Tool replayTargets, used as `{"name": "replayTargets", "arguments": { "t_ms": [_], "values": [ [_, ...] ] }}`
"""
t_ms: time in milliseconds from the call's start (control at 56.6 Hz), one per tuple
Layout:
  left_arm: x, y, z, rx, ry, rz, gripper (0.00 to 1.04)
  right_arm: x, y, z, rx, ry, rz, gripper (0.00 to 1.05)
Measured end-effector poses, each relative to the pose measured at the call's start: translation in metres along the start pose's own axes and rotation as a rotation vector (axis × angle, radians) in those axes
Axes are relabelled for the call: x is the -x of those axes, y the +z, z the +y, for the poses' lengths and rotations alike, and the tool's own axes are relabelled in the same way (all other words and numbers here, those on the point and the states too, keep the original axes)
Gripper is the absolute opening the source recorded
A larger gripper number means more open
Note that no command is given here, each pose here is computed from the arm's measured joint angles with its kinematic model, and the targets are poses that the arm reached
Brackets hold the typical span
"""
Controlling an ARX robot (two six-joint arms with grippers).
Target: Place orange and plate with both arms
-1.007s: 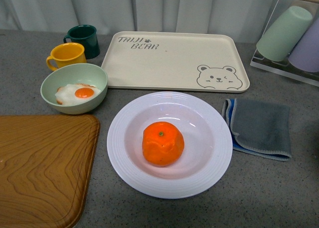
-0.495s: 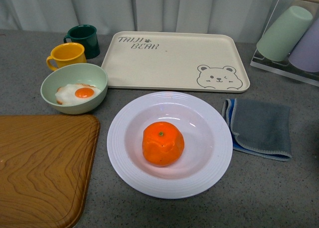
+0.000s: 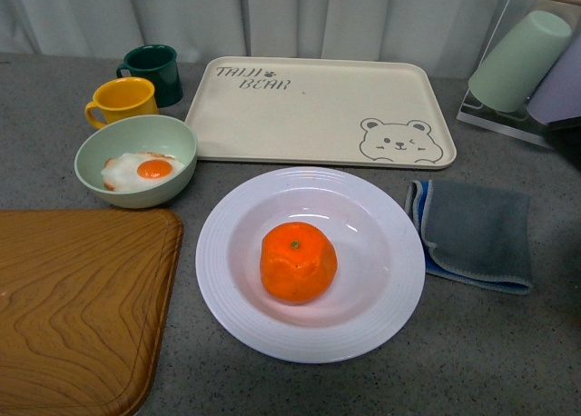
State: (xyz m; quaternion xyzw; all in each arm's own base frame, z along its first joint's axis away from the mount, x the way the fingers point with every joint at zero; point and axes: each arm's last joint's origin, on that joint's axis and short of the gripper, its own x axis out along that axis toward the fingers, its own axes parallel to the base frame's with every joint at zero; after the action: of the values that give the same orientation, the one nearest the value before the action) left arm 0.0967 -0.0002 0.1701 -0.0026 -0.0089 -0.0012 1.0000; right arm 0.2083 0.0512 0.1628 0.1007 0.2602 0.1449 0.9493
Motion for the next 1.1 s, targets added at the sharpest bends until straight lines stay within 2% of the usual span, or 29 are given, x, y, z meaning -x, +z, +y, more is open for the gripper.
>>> {"name": "replayTargets", "arguments": {
  "t_ms": [194,336,583,1007,1095],
  "values": [
    [0.0,0.0,0.0,0.0,0.0,0.0,0.98,-0.06,-0.011,-0.002,-0.36,0.067,0.291,0.95],
    [0.0,0.0,0.0,0.0,0.0,0.0,0.98,-0.086,-0.025,-0.01,-0.507,0.077,0.412,0.95],
    [0.0,0.0,0.0,0.0,0.0,0.0,0.98,-0.109,-0.038,-0.015,-0.59,0.026,0.539,0.95],
    [0.0,0.0,0.0,0.0,0.0,0.0,0.98,-0.154,-0.055,0.002,-0.734,0.073,0.645,0.95],
    [0.0,0.0,0.0,0.0,0.0,0.0,0.98,-0.159,-0.058,0.001,-0.768,0.042,0.671,0.85]
  ]
}}
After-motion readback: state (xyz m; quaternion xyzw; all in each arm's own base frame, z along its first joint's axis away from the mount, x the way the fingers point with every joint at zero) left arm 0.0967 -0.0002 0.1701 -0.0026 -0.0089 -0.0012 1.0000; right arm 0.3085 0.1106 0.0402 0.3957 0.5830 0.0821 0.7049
